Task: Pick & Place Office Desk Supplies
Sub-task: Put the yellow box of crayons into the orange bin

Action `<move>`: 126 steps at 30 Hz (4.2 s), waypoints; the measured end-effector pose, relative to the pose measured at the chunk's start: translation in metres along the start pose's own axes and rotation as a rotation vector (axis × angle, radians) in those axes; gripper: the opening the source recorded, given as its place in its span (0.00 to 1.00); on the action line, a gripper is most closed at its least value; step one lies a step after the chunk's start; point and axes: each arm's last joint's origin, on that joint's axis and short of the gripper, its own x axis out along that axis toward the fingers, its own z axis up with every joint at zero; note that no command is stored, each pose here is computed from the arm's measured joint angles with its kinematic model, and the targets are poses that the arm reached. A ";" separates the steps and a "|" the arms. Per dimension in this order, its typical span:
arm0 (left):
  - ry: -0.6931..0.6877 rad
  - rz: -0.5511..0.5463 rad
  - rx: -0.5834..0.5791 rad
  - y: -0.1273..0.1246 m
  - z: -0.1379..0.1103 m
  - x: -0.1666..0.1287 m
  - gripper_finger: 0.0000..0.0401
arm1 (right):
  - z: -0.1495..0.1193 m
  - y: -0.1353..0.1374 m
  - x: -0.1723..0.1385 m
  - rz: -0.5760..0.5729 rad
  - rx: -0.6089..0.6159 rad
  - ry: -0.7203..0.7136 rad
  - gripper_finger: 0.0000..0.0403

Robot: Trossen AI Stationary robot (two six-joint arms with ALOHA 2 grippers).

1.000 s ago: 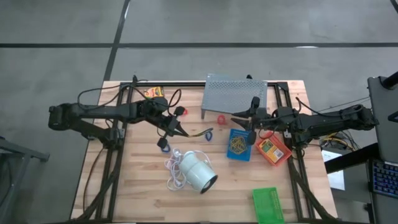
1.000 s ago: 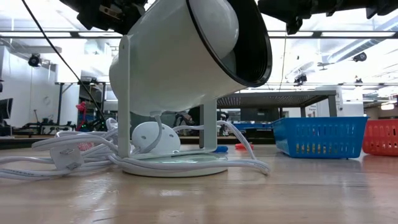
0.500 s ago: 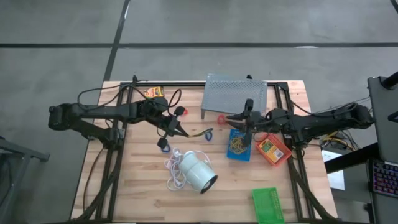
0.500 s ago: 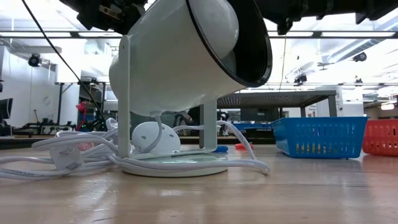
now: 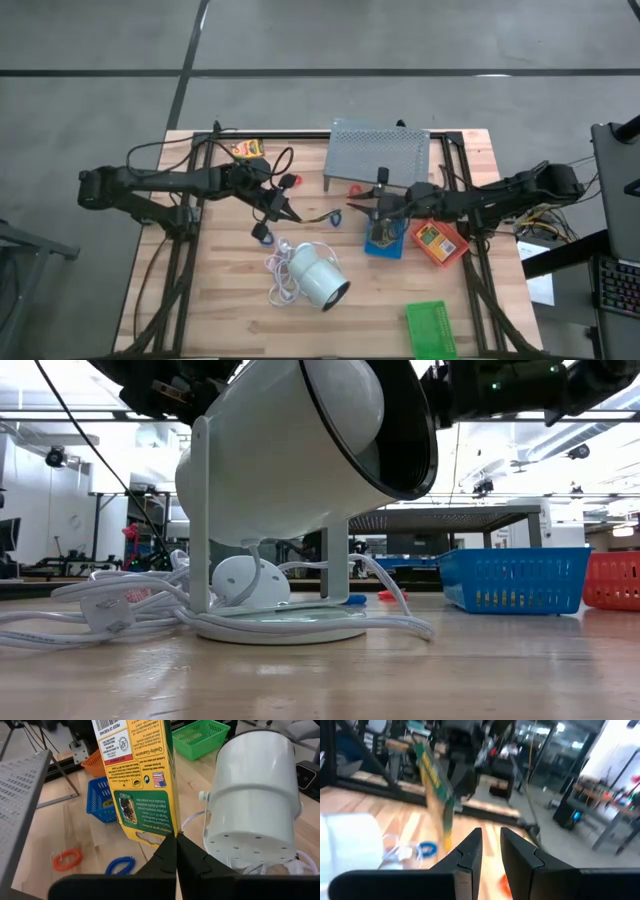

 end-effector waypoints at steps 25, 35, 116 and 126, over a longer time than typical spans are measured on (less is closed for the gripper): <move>-0.019 0.010 0.010 0.001 0.002 0.000 0.00 | 0.055 -0.007 0.033 -0.004 -0.105 0.119 0.17; -0.023 0.012 0.013 0.001 0.002 0.000 0.00 | 0.075 -0.017 0.012 -0.033 0.041 0.049 0.20; -0.029 0.016 0.043 0.002 0.003 0.000 0.00 | 0.048 0.008 0.051 0.226 -0.109 0.120 0.20; -0.026 0.019 0.045 0.002 0.003 0.000 0.00 | 0.047 0.009 0.050 0.234 -0.110 0.130 0.08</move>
